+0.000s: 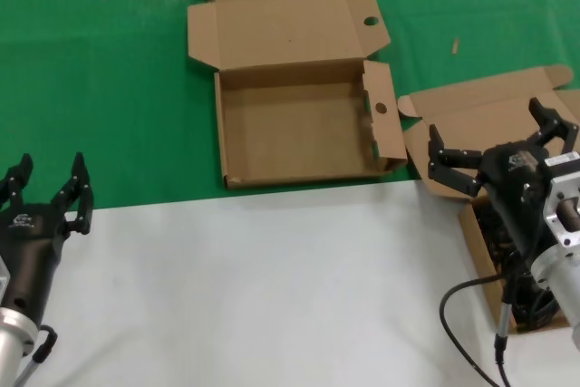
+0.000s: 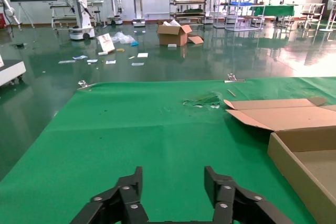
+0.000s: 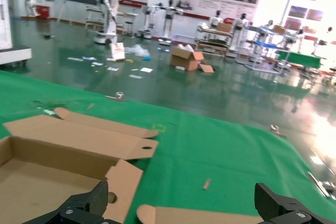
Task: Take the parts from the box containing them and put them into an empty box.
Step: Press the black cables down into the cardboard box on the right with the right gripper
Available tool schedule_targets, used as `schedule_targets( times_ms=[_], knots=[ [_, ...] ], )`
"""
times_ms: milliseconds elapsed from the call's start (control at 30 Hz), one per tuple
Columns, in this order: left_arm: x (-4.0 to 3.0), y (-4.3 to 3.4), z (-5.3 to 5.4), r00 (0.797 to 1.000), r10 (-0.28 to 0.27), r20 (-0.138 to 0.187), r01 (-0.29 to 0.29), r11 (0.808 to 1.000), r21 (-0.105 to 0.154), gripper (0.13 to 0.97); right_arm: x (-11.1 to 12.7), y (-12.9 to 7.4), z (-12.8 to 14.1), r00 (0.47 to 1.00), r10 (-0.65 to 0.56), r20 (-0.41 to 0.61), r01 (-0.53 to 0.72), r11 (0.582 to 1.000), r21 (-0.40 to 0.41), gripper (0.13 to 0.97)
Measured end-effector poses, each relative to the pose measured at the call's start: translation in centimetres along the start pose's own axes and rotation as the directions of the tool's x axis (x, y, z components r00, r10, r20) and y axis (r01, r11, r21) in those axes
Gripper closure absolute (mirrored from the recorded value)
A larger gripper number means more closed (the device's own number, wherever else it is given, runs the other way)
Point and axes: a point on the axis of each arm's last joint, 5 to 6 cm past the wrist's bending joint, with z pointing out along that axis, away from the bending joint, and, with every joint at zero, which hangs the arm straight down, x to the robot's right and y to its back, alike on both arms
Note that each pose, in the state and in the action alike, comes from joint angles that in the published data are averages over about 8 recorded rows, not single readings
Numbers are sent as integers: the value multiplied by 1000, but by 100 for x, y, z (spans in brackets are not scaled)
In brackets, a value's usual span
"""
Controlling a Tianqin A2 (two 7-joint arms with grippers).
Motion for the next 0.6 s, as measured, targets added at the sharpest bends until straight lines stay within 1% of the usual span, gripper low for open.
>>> schedule_targets(
  times_ms=[133,167,200,300,467,500,600],
  knots=[
    [0,0,0,1000,0,0,0,1000,0,633,56,-55,-6,998,-48,40,48,999,6,130],
    [0,0,0,1000,0,0,0,1000,0,660,89,-82,-14,995,-73,62,73,997,8,130],
    [0,0,0,1000,0,0,0,1000,0,660,127,-110,-22,991,-100,85,100,995,11,130],
    [0,0,0,1000,0,0,0,1000,0,722,277,-209,-52,969,-188,163,187,982,21,130],
    [0,0,0,1000,0,0,0,1000,0,826,577,-419,-84,895,-325,307,332,943,30,130],
    [0,0,0,1000,0,0,0,1000,0,826,637,-465,-84,875,-350,335,362,932,27,130],
    [0,0,0,1000,0,0,0,1000,0,863,803,-602,-68,809,-416,416,451,892,16,130]
  ],
)
